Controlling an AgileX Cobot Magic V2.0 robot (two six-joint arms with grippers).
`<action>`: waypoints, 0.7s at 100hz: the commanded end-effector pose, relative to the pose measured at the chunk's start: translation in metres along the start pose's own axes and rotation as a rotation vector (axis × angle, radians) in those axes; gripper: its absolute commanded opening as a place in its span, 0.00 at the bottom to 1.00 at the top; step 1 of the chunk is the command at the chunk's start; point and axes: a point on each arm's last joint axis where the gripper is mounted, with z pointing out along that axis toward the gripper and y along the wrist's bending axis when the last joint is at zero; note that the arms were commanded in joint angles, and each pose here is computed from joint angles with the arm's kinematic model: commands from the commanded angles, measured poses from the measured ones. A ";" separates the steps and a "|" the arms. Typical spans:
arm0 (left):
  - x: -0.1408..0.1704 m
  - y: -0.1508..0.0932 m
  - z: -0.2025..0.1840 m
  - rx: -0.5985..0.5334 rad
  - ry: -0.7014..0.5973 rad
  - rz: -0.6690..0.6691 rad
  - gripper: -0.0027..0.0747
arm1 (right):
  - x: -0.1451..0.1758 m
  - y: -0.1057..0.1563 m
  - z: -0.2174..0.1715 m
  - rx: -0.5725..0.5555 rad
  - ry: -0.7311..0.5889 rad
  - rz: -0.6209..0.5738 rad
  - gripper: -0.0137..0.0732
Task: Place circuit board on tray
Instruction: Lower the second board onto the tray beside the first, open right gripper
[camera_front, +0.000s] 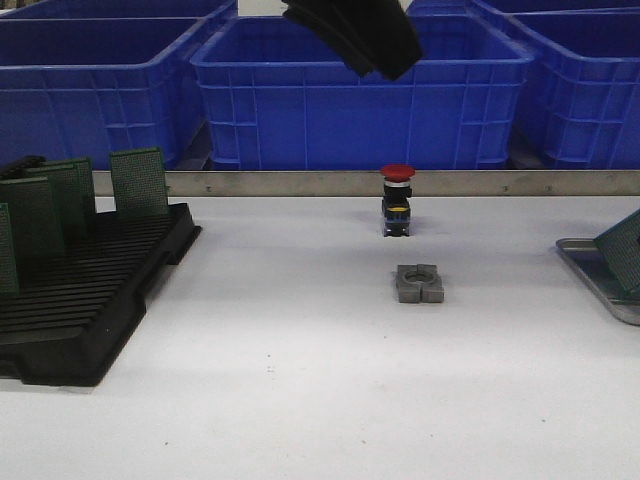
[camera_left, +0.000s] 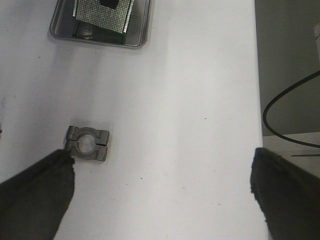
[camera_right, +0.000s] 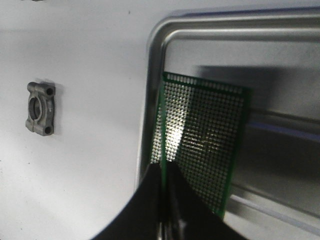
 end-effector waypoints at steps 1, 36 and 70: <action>-0.018 -0.020 -0.026 0.021 -0.071 0.027 0.88 | -0.011 0.017 -0.021 -0.025 -0.072 -0.030 0.09; -0.018 -0.020 -0.026 0.021 -0.071 0.027 0.88 | -0.011 0.016 -0.021 -0.016 -0.081 -0.028 0.54; -0.018 -0.020 -0.026 0.021 -0.071 0.026 0.88 | -0.013 0.015 -0.023 0.000 -0.097 -0.028 0.72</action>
